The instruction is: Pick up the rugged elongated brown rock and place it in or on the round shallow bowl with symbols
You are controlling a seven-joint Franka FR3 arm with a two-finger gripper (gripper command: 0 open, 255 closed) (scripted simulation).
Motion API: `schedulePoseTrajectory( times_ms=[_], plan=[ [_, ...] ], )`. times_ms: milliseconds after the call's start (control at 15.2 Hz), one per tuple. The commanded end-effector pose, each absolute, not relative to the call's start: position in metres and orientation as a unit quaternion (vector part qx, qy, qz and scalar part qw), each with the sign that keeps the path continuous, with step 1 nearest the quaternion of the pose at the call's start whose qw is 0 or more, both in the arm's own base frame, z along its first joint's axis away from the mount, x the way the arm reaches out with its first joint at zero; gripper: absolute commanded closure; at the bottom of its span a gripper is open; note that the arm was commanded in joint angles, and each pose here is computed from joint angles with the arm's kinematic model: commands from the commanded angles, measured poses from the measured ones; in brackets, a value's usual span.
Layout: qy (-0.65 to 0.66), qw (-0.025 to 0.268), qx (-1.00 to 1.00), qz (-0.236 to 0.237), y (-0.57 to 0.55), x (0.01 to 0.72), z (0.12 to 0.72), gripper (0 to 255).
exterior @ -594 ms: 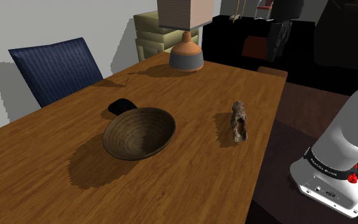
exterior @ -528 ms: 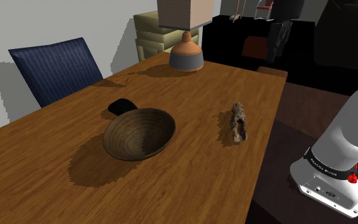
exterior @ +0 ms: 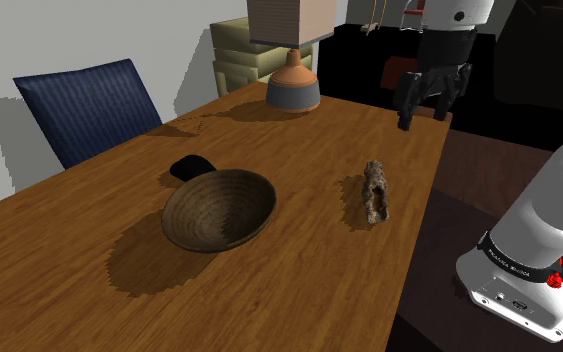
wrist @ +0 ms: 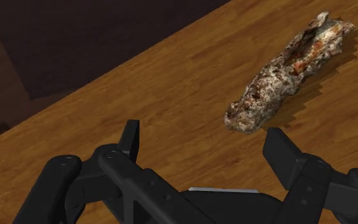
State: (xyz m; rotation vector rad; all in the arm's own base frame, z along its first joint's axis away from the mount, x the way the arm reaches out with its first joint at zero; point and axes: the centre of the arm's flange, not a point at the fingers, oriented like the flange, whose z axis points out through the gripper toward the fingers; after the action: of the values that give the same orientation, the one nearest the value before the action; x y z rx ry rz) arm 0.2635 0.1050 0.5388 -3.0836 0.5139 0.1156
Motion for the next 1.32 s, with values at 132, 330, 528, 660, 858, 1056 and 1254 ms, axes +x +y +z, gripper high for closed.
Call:
schedulePoseTrajectory(
  times_ms=[132,330,528,660,858,1056,1254],
  plan=[
    [0.3,-0.02,-0.953,0.023,0.161,0.261,0.512,0],
    [0.393,-0.04,-0.919,0.012,0.199,0.269,0.49,0],
    [0.452,-0.052,-0.891,0.004,0.222,0.278,0.47,0],
    [0.452,-0.052,-0.891,0.004,0.221,0.277,0.459,0],
    [0.452,-0.052,-0.891,0.004,0.22,0.277,0.443,0],
    [0.452,-0.052,-0.891,0.004,0.219,0.276,0.435,0],
    [0.452,-0.052,-0.891,0.004,0.219,0.276,0.435,0]
  ],
)
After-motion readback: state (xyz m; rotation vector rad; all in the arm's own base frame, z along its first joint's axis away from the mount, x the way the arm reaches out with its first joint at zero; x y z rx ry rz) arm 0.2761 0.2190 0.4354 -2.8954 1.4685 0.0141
